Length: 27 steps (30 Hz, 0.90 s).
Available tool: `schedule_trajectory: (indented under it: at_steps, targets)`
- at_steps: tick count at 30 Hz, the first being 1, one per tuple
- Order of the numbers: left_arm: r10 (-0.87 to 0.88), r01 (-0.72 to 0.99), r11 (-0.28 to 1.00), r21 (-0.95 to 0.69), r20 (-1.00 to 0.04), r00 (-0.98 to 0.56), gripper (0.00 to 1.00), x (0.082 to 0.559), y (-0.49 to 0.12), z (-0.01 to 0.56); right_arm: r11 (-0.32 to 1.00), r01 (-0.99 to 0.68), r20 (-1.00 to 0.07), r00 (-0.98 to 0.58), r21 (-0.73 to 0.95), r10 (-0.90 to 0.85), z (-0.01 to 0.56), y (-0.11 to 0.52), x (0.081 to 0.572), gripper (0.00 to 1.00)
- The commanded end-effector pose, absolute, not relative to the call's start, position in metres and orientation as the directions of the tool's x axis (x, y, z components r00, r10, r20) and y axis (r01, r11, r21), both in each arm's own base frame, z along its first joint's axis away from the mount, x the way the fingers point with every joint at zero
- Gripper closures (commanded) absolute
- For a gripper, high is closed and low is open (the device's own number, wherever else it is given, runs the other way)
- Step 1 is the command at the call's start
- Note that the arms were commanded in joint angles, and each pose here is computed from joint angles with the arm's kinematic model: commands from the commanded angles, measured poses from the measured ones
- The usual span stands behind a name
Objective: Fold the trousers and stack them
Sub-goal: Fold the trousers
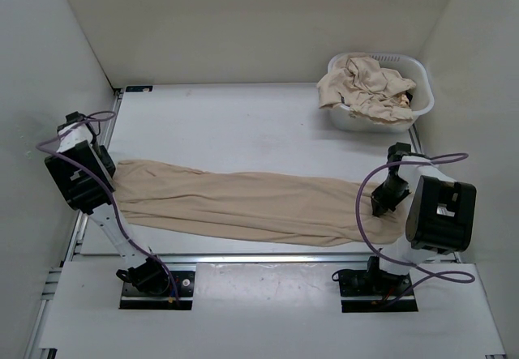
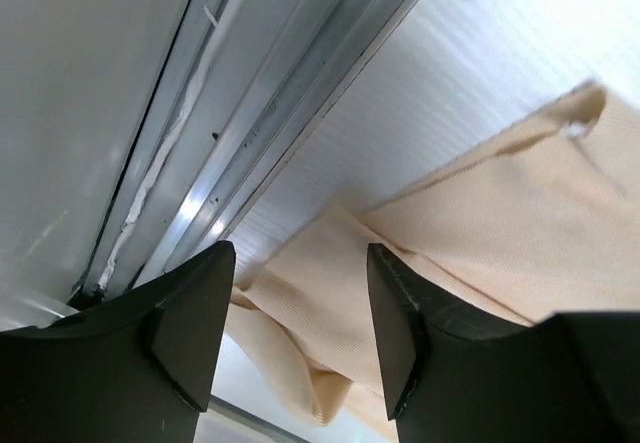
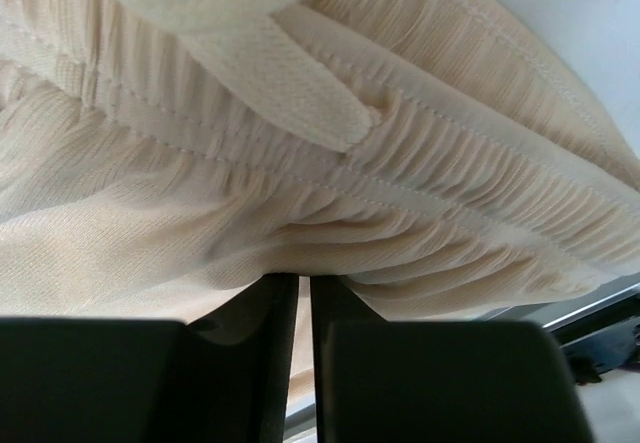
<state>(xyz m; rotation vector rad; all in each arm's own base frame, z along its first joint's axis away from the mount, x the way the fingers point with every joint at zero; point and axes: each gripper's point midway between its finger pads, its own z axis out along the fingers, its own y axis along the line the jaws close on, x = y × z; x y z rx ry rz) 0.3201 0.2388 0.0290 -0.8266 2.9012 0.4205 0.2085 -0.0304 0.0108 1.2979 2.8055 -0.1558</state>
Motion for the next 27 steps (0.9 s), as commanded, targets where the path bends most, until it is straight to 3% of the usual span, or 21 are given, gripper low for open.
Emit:
schedule_trajectory:
  at_steps: [1,10,17,27]
  targets:
    - [-0.495,-0.552,0.808,0.208,-0.269,-0.826,0.33,0.338,0.247,0.060,0.671,0.733,-0.178,-0.679,-0.115,0.712,0.010,-0.055,0.233,0.88]
    - [-0.492,-0.530,0.845,0.066,-0.289,-0.821,0.36,0.364,0.232,0.059,0.710,0.697,-0.191,-0.713,-0.096,0.674,0.021,-0.058,0.249,0.89]
    - [-0.521,-0.525,0.851,0.023,-0.100,-0.848,0.36,0.322,0.203,0.028,0.709,0.699,-0.204,-0.711,-0.099,0.673,0.023,-0.059,0.247,0.89]
    - [-0.553,-0.555,0.832,-0.004,-0.105,-0.827,0.39,0.326,0.217,0.007,0.710,0.699,-0.206,-0.710,-0.085,0.674,0.025,-0.058,0.250,0.89]
